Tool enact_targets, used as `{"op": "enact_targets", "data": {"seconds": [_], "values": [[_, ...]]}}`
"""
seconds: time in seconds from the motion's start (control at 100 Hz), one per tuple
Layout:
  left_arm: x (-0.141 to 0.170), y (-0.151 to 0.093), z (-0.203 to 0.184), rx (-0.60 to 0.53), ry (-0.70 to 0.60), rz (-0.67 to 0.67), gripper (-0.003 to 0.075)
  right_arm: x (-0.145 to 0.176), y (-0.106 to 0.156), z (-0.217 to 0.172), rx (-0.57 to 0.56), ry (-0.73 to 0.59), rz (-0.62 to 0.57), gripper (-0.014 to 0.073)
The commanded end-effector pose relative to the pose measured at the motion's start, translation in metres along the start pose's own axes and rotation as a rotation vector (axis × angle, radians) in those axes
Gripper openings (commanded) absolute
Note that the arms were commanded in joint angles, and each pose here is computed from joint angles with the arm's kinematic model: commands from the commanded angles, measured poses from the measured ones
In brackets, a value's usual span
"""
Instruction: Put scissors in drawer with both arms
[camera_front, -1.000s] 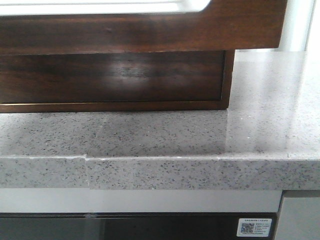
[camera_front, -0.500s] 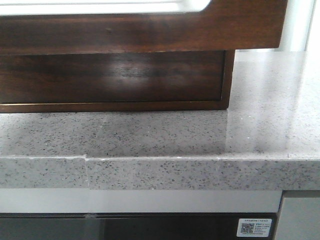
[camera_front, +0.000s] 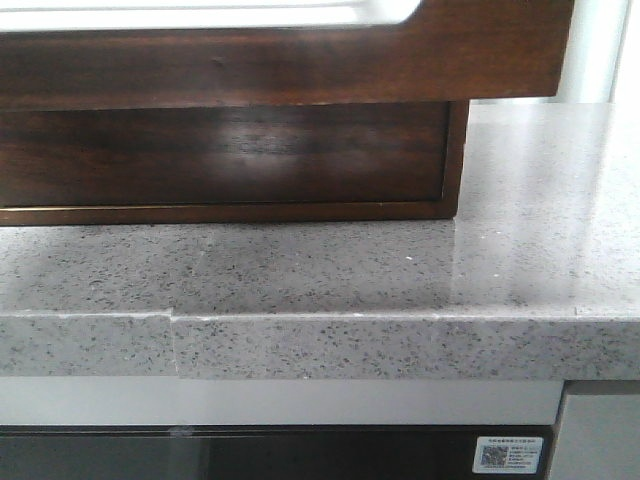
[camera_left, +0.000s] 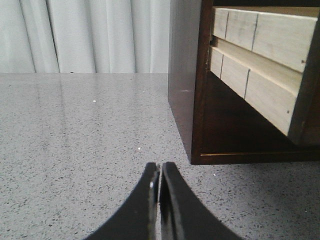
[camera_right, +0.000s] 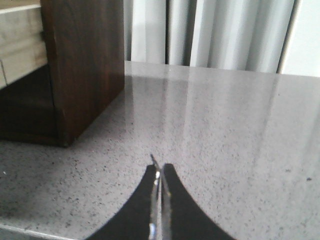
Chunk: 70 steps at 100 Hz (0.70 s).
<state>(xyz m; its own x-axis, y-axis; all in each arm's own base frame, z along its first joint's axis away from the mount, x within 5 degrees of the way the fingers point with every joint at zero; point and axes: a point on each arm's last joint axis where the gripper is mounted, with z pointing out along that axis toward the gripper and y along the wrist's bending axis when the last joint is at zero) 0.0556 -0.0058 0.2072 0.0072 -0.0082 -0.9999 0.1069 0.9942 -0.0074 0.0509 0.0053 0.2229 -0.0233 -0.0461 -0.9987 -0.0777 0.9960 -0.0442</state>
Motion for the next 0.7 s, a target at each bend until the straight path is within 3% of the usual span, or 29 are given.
{"op": "enact_targets", "data": {"seconds": [0.0, 0.14, 0.69], "values": [[0.003, 0.000, -0.001, 0.000, -0.072, -0.014, -0.0020, -0.008, -0.003, 0.000, 0.040, -0.134, 0.001, -0.0069], [0.003, 0.000, -0.001, 0.000, -0.072, -0.014, -0.0020, 0.010, -0.002, 0.003, 0.041, -0.216, -0.002, -0.0069], [0.003, 0.000, -0.001, 0.000, -0.072, -0.014, -0.0020, 0.011, -0.003, 0.003, 0.045, -0.183, -0.002, -0.0069]]}}
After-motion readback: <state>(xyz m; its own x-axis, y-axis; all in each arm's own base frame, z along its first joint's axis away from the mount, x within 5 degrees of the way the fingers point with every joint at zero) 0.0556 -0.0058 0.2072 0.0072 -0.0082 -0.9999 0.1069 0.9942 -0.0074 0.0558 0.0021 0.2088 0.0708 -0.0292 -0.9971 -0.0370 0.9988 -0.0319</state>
